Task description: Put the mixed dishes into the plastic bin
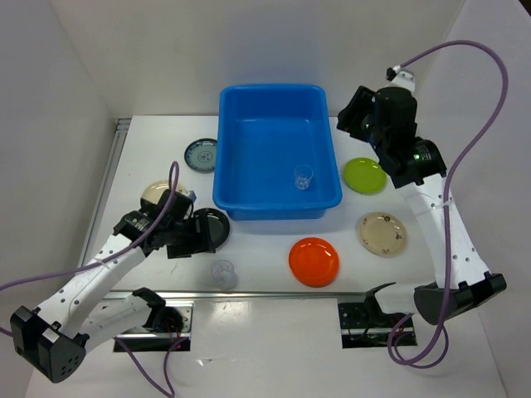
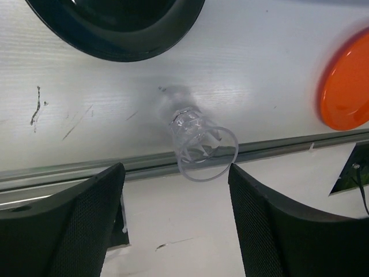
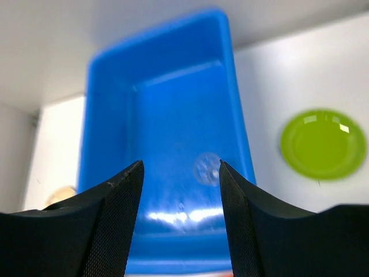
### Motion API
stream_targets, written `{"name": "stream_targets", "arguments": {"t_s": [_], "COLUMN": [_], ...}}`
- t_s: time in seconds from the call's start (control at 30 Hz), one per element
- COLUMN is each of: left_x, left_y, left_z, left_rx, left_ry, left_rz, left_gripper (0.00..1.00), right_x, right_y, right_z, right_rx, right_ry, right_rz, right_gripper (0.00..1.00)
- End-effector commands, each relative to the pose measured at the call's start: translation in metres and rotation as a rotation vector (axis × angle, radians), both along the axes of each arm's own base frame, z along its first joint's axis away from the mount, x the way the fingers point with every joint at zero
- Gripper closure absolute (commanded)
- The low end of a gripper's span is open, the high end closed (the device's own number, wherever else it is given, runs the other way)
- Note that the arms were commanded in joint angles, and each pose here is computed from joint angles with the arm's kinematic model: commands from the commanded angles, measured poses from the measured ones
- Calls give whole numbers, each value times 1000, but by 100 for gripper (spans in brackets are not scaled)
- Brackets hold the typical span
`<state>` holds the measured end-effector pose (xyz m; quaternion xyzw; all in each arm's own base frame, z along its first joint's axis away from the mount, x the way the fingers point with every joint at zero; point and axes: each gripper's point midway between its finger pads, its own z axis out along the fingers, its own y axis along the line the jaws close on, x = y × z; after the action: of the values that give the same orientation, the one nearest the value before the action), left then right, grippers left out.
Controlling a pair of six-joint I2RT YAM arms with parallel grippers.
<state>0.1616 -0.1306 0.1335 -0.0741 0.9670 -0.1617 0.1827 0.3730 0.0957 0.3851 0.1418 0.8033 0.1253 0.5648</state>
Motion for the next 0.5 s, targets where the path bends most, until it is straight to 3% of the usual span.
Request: {"name": "stream_targets", "arguments": {"t_s": [0.0,0.47], "left_x": [-7,-14], "left_y": [-4,-13], "left_z": [0,2], "left_rx": [-31,-110], "left_ry": [25,1], "left_rz": [8,61], "left_gripper": [20,17], "right_x": [3,-8], "right_y": [-8,10], "right_z": [47,3], "right_rx": [2,51], "right_ry": [-125,-27], "right_rz": [-29,63], "right_gripper": [39,37]}}
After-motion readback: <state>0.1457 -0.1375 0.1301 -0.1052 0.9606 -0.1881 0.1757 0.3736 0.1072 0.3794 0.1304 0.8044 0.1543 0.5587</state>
